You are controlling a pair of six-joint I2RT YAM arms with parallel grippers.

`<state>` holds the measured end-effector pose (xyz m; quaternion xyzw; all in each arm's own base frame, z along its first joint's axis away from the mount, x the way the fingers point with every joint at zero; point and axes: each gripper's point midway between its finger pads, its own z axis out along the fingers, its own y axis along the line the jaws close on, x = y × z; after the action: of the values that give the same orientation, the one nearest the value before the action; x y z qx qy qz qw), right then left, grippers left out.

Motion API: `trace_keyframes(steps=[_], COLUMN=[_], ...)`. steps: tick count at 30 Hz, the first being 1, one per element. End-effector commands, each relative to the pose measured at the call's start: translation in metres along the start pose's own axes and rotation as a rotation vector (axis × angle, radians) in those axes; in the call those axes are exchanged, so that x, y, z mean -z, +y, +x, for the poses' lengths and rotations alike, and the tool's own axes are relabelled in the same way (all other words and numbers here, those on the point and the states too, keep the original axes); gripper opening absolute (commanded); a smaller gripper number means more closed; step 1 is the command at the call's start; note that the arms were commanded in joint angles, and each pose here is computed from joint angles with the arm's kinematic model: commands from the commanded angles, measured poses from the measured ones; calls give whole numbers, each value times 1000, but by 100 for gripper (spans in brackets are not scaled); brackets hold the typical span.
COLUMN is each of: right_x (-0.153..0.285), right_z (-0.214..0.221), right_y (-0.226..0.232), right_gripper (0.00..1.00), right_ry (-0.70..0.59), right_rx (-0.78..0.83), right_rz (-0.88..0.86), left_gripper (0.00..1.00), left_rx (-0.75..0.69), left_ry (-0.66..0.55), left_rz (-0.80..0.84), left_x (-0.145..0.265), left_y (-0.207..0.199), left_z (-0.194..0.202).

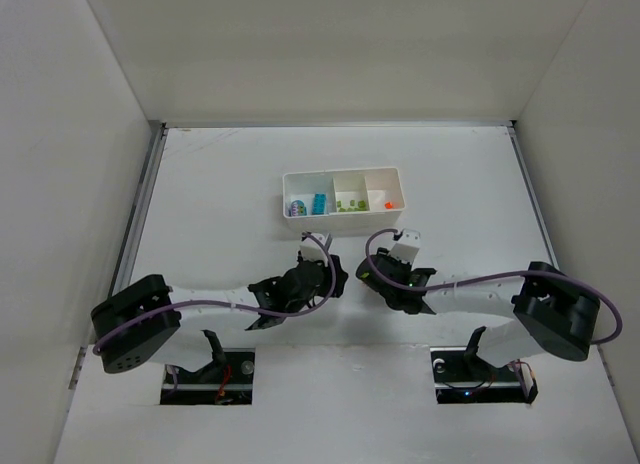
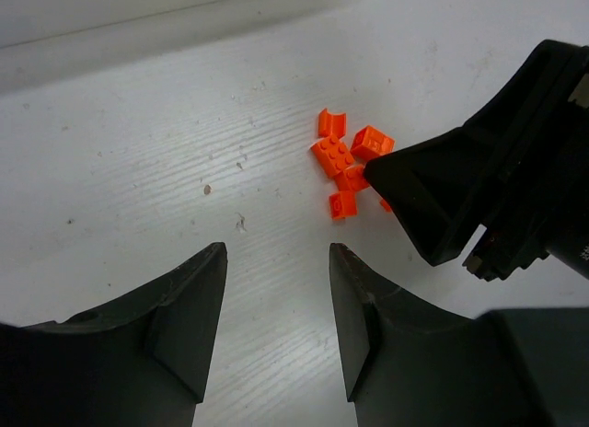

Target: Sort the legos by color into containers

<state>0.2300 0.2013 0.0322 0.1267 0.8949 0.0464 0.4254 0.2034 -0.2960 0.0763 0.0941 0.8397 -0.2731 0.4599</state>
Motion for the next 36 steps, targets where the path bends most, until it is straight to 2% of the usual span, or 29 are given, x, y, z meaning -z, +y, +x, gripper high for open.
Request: trace_keyframes(steps=[1, 8, 18, 21, 24, 31, 36], right_x=[0, 1, 15, 18, 17, 13, 13], right_z=[7, 16, -4, -8, -10, 6, 13], right_y=[2, 4, 2, 0, -1, -1, 10], right_gripper=[49, 48, 48, 36, 36, 49, 50], right_ry=[21, 39, -53, -61, -70, -21, -3], right_rx=[0, 22, 5, -16, -6, 44, 61], right_rz=[-17, -12, 1, 1, 9, 28, 2], left_gripper=[45, 45, 45, 45, 45, 45, 45], left_rx=[29, 28, 44, 43, 45, 50, 46], left_ry=[-27, -15, -33, -30, -38, -37, -40], left_rz=[-3, 6, -17, -12, -14, -21, -22], left_x=[-1, -1, 3, 3, 4, 3, 2], left_y=[-3, -8, 0, -2, -2, 0, 1], left_z=[-3, 2, 3, 2, 1, 1, 0])
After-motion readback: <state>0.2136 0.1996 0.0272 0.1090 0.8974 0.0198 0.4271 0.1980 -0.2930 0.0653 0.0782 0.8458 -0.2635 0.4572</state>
